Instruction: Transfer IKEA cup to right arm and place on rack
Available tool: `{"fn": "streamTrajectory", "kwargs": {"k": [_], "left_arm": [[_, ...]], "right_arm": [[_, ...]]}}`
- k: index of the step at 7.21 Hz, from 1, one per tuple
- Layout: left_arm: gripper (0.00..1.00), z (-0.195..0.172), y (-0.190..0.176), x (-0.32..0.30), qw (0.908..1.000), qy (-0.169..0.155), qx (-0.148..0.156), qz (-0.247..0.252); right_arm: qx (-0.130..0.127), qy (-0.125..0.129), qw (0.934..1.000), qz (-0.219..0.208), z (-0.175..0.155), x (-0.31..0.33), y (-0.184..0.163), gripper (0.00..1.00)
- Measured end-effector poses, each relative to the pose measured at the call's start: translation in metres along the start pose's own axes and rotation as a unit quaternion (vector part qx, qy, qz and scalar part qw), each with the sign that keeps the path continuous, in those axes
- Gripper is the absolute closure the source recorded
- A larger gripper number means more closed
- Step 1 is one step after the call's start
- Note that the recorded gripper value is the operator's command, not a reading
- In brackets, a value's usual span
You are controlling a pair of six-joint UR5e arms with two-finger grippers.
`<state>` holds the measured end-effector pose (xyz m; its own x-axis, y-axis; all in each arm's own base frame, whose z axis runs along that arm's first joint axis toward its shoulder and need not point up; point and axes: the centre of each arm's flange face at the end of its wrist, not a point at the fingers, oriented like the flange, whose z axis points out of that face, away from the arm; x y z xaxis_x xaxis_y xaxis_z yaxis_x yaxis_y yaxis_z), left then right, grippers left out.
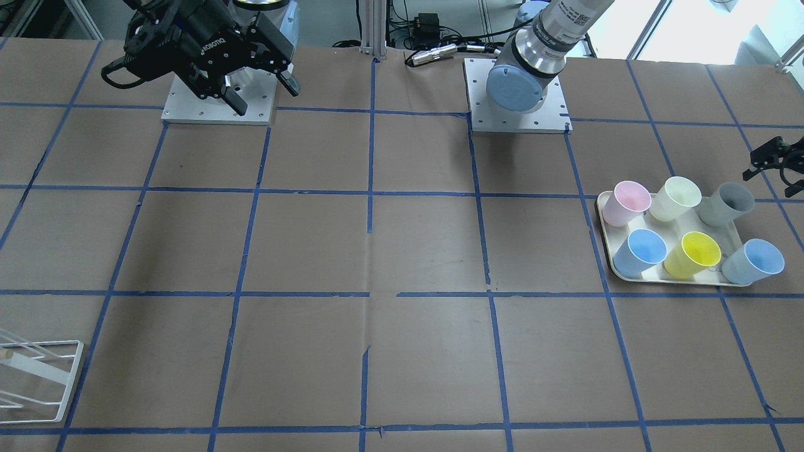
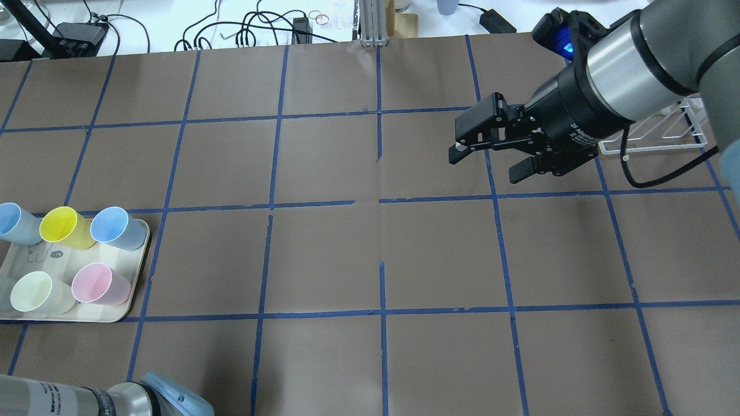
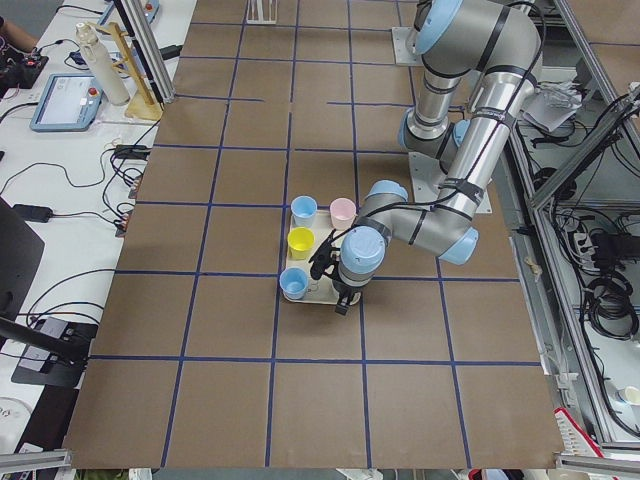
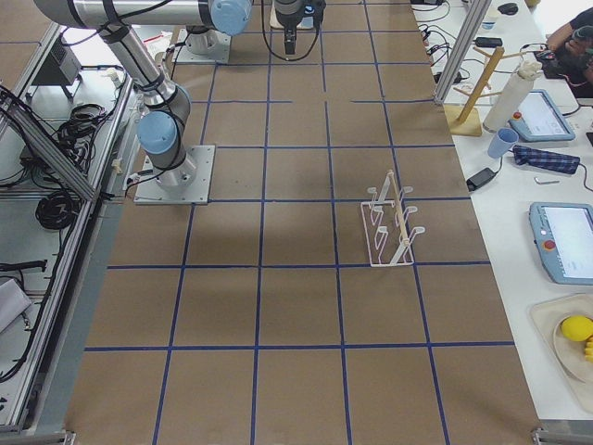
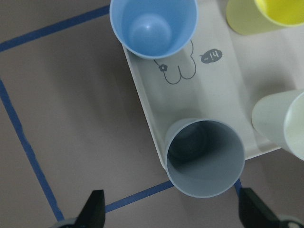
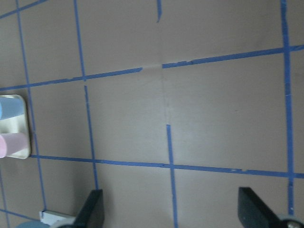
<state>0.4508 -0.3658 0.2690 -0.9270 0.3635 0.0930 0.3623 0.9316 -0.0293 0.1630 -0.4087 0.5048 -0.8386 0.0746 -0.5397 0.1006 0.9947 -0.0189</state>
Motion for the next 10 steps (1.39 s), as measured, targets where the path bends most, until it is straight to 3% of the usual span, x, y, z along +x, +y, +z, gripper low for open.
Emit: {"fn": "streamTrajectory", "kwargs": {"k": [2,5,6,8,10], "left_arm": [[0.0,0.022,0.001,-0.003,1.0,-0.007,0.0,0.002],[0.14,0.038,0.001,-0.008,1.0,-0.003,-0.005,-0.007],[0.27,0.04,0.002,-0.009,0.9997,-0.003,-0.015,-0.019],[0.74,0.045,0.002,-0.009,0.9991,0.001,-0.024,-0.035],[0.8,0.043,0.002,-0.009,0.9981,0.0,-0.027,-0.055]], "right_arm": [[-0.002,-0.1,0.9949,0.008,-0.002,-0.012,-0.004,0.0],[-0.004,-0.188,0.9818,0.024,-0.007,-0.016,-0.011,0.0],[-0.01,-0.209,0.9774,0.032,-0.005,-0.016,-0.01,0.0],[-0.029,-0.247,0.9672,0.051,0.006,-0.012,-0.007,0.0],[-0.039,-0.307,0.9489,0.064,0.017,-0.01,-0.006,0.0]]}}
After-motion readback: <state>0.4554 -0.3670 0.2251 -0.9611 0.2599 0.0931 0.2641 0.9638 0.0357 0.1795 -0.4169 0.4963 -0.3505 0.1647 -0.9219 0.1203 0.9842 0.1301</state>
